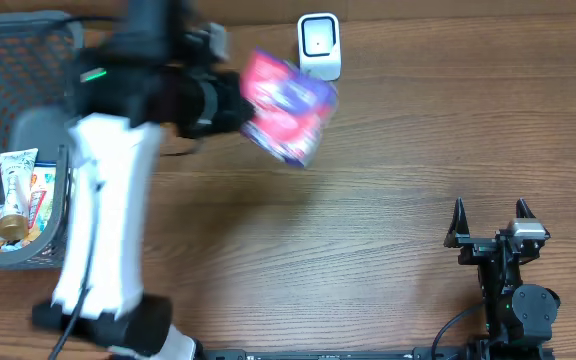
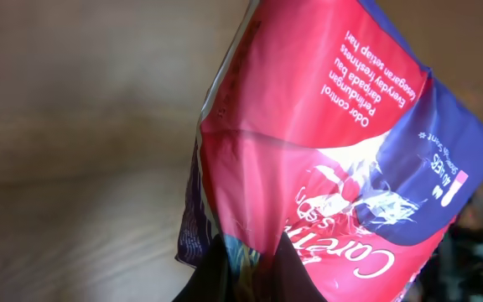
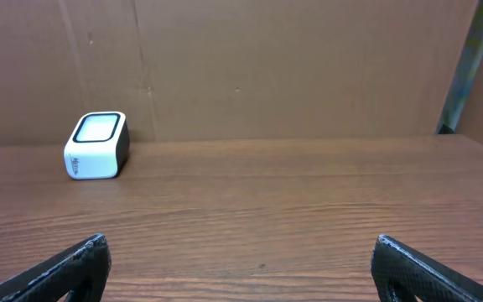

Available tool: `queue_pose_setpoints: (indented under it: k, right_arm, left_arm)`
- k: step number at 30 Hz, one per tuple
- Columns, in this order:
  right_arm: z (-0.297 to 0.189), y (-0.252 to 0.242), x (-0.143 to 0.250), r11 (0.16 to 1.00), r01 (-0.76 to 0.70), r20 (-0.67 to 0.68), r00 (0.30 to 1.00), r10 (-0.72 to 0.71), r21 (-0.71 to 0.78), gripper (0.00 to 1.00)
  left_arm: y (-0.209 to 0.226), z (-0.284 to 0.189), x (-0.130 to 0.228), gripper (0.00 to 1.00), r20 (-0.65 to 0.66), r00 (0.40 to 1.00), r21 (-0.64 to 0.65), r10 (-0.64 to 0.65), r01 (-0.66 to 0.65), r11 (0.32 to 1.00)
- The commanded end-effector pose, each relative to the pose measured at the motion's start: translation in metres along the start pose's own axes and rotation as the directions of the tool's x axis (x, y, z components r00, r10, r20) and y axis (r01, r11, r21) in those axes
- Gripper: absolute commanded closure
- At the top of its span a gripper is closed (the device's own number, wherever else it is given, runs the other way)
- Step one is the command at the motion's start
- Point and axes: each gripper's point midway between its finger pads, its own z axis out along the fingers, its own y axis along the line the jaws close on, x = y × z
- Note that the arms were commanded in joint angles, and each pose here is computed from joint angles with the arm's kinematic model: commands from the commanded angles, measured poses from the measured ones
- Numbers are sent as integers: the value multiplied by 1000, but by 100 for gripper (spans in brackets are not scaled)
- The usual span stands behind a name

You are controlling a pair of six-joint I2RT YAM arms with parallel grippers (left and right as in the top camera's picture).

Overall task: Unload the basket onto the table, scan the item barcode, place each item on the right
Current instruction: 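Lift the red-purple box out and place it on the table centre, then reach the left gripper into the basket and grasp the white conditioner tube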

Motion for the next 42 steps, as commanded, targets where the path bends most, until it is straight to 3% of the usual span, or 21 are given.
queue_pose_setpoints:
  k: [1,9,14,15,17,18,19,26,32,38,42]
  right_arm:
    - [0,1,2,1000,1,3,1000,-1,-6,0]
    - [0,1,2,1000,1,3,1000,-1,-5,0]
    - [0,1,2,1000,1,3,1000,-1,-5,0]
    - [0,1,2,1000,1,3,1000,-1,-6,0]
    - [0,1,2,1000,1,3,1000,-1,-5,0]
    - [0,1,2,1000,1,3,1000,-1,-5,0]
    - [0,1,2,1000,1,3,1000,-1,-5,0]
    - [0,1,2,1000,1,3,1000,-1,-6,0]
    - [0,1,2,1000,1,3,1000,-1,-6,0]
    - [0,1,2,1000,1,3,1000,-1,-5,0]
    - [0,1,2,1000,1,3,1000,-1,-6,0]
  left_arm:
    - [-2,68,24,96,-176,983,-65,50,-62,996]
    - [0,188,44,96,-335,939,-133,75,-127,983]
    - [1,217,40,95,-338,936,-126,95,-145,981]
    - [2,219,40,78,-339,936,-127,94,-145,981]
    - [5,217,38,32,-337,937,-129,89,-140,982]
    - [6,212,36,18,-336,938,-132,81,-133,982]
    - [7,207,33,12,-335,940,-136,72,-124,983]
    - [0,127,-11,7,-237,970,-125,59,-90,988]
    - [-7,2,-67,0,86,989,-60,121,-116,991]
    - [42,-112,-78,0,372,928,-113,29,14,993]
    - [109,-193,-64,0,565,822,-223,-72,236,946]
